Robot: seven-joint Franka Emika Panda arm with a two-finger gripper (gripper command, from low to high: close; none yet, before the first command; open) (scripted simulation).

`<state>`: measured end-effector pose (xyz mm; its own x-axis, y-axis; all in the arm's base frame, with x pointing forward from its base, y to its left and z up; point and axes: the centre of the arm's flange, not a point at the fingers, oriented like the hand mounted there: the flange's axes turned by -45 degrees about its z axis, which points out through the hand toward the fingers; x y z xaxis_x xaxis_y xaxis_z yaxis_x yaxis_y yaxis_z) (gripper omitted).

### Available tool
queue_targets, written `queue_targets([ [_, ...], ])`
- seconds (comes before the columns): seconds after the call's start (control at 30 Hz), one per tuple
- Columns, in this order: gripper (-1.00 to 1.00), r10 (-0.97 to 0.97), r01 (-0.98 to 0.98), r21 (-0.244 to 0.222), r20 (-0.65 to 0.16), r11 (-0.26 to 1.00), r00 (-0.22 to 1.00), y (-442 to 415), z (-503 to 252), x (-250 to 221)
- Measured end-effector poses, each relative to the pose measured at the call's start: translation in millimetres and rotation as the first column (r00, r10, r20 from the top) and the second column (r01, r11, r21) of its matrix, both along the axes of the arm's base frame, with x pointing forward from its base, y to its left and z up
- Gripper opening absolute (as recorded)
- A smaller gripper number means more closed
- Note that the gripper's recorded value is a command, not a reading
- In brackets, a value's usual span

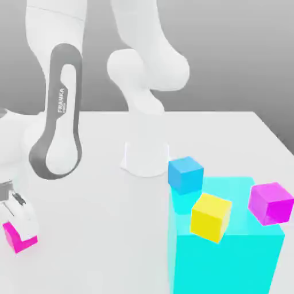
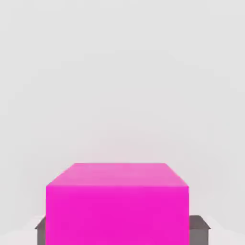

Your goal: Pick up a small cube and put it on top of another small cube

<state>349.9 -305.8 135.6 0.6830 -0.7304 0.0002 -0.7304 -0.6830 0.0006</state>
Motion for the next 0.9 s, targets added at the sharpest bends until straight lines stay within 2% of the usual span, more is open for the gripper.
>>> queue_targets([
  [0.23, -1.0, 0.027, -0.027, 0.009, 0.007, 1.0, 1.0, 11.7, 69.4, 11.6],
  [0.37, -1.0, 0.213, -0.214, 0.042, 0.031, 0.976, 0.977, 96.9, 127.5, 71.2],
  [0.5, -1.0, 0.376, -0.378, 0.055, 0.043, 0.924, 0.926, 185.2, 189.5, 100.1],
  [0.63, -1.0, 0.51, -0.511, 0.048, 0.038, 0.858, 0.86, 267.4, 250.7, 100.0],
  [0.77, -1.0, 0.645, -0.645, 0.017, 0.014, 0.764, 0.764, 356.1, 308.3, 74.8],
  [0.9, -1.0, 0.674, -0.674, 0.006, 0.005, 0.738, 0.738, 377.2, 275.5, 65.7],
])
